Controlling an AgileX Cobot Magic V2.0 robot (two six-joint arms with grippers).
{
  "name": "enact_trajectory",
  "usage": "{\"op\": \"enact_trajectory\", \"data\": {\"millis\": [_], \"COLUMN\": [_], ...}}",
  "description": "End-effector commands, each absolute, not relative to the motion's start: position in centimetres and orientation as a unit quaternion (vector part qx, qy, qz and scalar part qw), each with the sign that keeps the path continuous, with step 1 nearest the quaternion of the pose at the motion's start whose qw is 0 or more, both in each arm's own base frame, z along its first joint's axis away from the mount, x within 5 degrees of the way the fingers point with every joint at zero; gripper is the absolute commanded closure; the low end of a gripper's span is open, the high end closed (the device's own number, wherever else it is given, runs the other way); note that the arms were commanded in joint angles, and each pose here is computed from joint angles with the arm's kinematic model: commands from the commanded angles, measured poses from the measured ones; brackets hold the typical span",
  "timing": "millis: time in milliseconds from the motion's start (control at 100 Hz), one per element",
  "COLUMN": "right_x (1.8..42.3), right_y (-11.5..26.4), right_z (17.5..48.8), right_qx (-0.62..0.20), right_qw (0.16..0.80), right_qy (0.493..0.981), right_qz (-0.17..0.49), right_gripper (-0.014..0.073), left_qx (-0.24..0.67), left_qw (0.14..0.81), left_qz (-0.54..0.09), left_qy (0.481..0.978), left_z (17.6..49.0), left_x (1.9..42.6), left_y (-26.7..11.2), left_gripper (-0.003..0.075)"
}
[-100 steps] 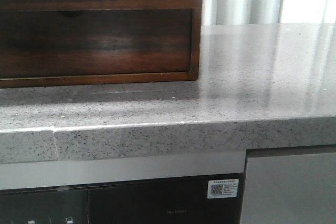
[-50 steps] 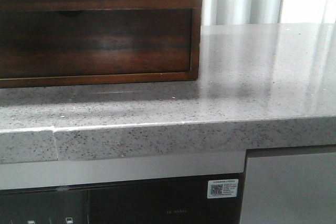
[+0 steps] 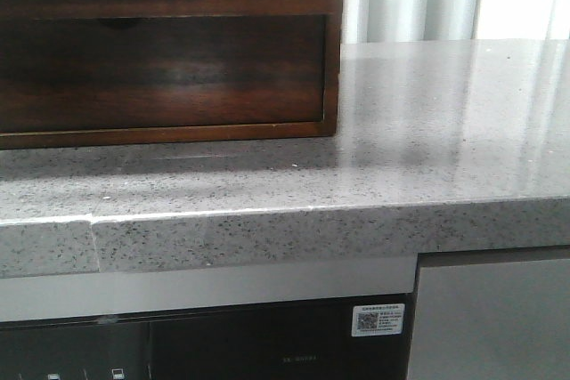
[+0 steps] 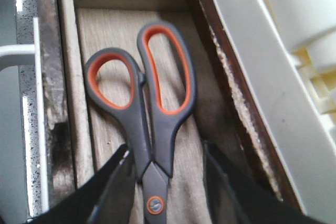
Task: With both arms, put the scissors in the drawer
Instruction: 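Lower the scissors into the open drawer and open the right gripper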
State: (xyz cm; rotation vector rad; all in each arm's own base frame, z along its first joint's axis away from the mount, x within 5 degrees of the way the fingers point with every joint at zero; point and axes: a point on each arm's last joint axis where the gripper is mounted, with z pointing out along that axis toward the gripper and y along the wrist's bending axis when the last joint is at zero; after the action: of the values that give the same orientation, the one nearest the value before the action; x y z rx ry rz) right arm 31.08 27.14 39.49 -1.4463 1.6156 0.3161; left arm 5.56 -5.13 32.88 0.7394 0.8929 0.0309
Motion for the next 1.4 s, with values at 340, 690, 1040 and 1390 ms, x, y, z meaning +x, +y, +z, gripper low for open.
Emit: {"op": "enact_trajectory", "data": {"millis": [340,690,1040,1390], "right_x": [27.9,23.6,18.2,11.7], "right_y": [24.3,21.6,17.5,10.9], "right_z": [46.3,49.4,51.1,47.8], "right_qx": [-0.548,-0.539,-0.516,-0.408], "right_qw": [0.543,0.523,0.560,0.686], "right_qy": [0.623,0.638,0.624,0.583], "right_qz": [0.130,0.170,0.173,0.153], "right_gripper": [0.0410,0.0659,0.0641,0.0641], "left_qx": [0.306,0.228,0.184,0.149], "left_qw": [0.871,0.882,0.861,0.837], "left_qz": [0.016,0.025,-0.048,-0.062], "left_qy": [0.383,0.411,0.472,0.523], "left_z": [34.4,33.9,31.1,28.8], "left_x": [3.0,1.0,2.3,3.5], "left_y": [-4.5,-3.0,-2.9,-2.5], "left_gripper": [0.0471,0.0739,0.0740,0.0739]}}
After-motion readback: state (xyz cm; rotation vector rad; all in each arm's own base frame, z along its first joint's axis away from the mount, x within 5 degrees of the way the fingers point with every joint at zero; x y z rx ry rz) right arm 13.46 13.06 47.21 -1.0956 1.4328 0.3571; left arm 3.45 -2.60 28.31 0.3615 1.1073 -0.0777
